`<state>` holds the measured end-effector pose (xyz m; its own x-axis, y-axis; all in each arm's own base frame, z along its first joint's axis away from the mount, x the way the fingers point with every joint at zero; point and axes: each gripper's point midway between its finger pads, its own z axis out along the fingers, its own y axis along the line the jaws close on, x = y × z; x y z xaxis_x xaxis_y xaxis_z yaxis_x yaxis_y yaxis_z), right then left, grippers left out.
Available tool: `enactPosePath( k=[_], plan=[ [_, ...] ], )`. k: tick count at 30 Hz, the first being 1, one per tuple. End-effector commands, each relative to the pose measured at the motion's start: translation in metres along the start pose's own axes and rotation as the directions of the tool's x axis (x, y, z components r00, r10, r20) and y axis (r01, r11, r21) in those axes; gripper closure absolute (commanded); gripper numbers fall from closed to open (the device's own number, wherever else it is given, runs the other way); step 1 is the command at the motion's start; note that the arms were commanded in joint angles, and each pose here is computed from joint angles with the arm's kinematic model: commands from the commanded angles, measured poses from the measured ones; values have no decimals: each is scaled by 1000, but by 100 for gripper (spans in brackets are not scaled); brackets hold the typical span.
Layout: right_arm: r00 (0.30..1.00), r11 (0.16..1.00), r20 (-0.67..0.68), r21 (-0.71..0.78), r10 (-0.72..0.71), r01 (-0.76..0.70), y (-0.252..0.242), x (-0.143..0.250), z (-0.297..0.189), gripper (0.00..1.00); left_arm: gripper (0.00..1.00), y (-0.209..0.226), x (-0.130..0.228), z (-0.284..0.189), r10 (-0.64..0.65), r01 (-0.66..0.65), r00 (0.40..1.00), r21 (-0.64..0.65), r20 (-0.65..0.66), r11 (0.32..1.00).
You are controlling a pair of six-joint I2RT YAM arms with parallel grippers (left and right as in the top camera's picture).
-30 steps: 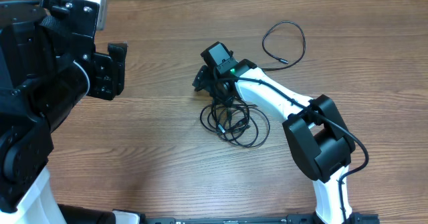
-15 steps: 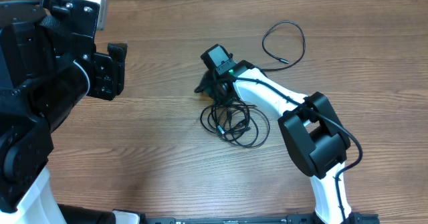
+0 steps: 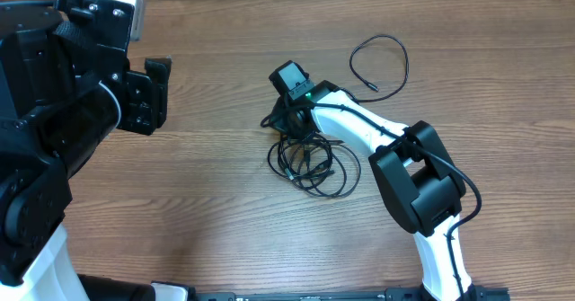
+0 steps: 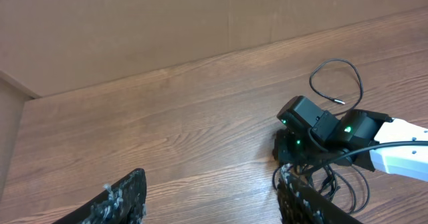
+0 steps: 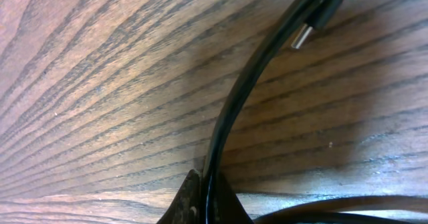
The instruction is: Untangle cables
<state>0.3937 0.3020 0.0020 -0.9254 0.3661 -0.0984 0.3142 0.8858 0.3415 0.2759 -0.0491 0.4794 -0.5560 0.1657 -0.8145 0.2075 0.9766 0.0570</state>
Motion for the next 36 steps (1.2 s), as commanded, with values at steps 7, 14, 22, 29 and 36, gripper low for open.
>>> enactPosePath(
  k=[7, 14, 22, 29, 36],
  plan=[
    [907, 872, 218, -268, -360, 410, 90, -10, -168, 96, 35, -3, 0, 2, 20, -20, 1000, 16, -4, 1000],
    [746, 699, 474, -317, -468, 641, 97, 13, -347, 96, 36, -3, 0, 9, 20, -20, 1000, 17, -19, 1000],
    [498, 542, 753, -225, -431, 810, 89, 26, -471, 96, 35, -4, 1, 17, 20, -19, 999, 19, -39, 1000],
    [474, 618, 780, -146, -408, 773, 84, -2, -468, 96, 35, -4, 1, 17, 20, -20, 999, 19, -41, 1000],
    [428, 404, 856, -296, -290, 866, 107, 40, -551, 96, 35, -4, 1, 17, 21, -20, 999, 19, -41, 1000]
  ],
)
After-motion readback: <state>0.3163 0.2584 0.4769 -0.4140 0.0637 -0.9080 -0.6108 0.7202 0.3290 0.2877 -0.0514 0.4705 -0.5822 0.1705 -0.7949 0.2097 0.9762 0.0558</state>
